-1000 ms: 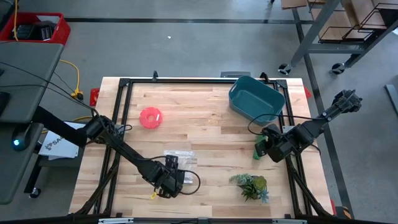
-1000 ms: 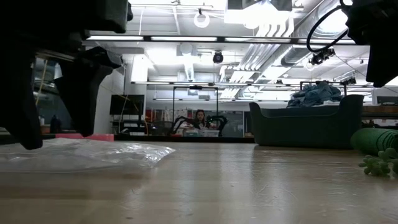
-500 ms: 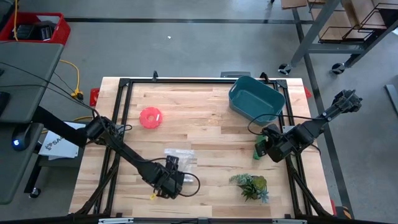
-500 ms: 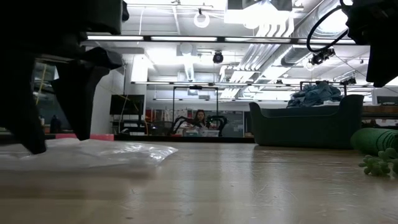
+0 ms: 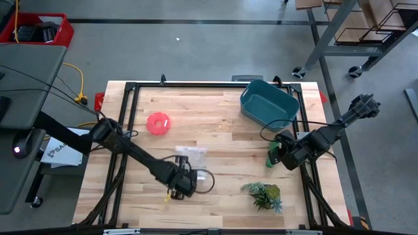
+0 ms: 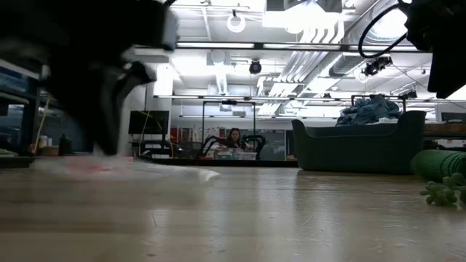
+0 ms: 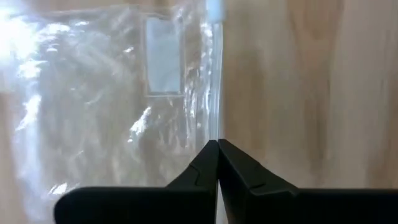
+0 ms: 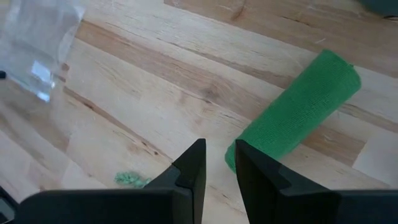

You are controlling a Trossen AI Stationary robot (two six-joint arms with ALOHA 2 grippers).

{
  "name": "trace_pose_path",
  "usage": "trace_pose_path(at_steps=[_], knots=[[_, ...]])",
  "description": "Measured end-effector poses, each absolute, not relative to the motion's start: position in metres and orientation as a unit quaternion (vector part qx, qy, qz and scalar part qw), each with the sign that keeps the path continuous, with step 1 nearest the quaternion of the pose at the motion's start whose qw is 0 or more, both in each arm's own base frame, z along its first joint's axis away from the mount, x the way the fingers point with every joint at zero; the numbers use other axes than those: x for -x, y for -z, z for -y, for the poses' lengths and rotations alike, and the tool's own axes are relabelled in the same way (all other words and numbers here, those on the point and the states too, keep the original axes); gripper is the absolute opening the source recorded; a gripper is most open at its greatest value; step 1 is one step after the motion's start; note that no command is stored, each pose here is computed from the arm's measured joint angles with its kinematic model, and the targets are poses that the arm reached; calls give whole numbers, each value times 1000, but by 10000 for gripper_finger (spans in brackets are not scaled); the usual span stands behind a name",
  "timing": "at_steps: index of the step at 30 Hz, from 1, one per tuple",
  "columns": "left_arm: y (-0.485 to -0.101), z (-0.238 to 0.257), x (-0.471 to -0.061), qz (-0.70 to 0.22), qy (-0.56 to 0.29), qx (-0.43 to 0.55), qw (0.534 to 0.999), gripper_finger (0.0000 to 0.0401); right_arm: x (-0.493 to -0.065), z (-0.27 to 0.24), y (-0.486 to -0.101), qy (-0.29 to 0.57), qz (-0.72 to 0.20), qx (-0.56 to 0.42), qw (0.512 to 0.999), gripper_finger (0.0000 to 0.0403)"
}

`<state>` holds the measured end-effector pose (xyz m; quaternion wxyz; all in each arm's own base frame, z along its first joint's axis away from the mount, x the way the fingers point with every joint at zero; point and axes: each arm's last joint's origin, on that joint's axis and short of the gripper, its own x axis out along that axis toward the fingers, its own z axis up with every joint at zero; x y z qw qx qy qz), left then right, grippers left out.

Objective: Roll bandage
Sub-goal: Put the rolled green bandage into the transparent zip bag

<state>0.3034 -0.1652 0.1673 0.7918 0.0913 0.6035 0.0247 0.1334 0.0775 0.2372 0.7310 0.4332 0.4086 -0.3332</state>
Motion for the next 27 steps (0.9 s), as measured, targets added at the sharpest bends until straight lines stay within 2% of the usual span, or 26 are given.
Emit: trace_pose_path(at_steps=[9,12,17,21,27], knots=[[-244,117,-317,-526,-63,-28,847,1,-139,-80,-257,299,-387,-417,766,77],[-266,99,-318,-507,-74,-15,859,0,-147,-84,-267,260,-360,-418,793,77],[-280,83,-315,-518,-22,-29,854,5,-160,-91,-278,188,-312,-414,834,77],[-263,88,-320,-556,28,-46,829,41,-162,-89,-279,201,-295,-414,838,77],[-220,116,-330,-605,78,-73,789,147,-166,-86,-276,211,-300,-406,837,77]])
